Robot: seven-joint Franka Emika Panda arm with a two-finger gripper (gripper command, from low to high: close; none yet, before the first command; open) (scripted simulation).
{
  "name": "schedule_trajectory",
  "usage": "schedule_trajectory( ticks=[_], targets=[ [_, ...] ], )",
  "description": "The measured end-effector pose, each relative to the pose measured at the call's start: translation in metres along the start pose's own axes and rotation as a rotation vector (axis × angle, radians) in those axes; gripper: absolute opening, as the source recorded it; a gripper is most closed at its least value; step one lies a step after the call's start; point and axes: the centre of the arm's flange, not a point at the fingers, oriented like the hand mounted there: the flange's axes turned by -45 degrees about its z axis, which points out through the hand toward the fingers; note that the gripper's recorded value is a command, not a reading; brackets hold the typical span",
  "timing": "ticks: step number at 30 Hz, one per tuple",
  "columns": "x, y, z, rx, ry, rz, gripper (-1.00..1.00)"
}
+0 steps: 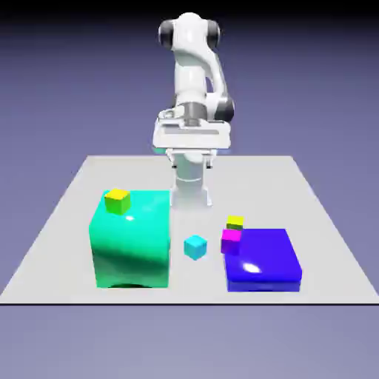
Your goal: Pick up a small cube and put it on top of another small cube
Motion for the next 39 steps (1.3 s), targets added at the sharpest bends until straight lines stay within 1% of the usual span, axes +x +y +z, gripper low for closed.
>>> schedule_trajectory(
  ticks=[10, 21, 24, 26, 28, 37, 38, 39],
  targets=[
    [-0.061, -0.024, 0.071, -0.027, -0.283, 0.285, 0.00],
    [-0.149, -0.051, 0.125, -0.193, -0.554, 0.537, 0.00],
    [-0.192, -0.051, 0.130, -0.260, -0.627, 0.612, 0.00],
    [-0.227, -0.038, 0.130, -0.320, -0.679, 0.731, 0.00],
    [-0.234, -0.034, 0.130, -0.331, -0.687, 0.756, 0.00],
    [-0.277, -0.033, 0.178, -0.333, -0.686, 0.755, 0.00],
    [-0.282, -0.033, 0.181, -0.332, -0.687, 0.756, -1.00],
    [-0.282, -0.033, 0.181, -0.331, -0.687, 0.756, -1.00]
  ],
)
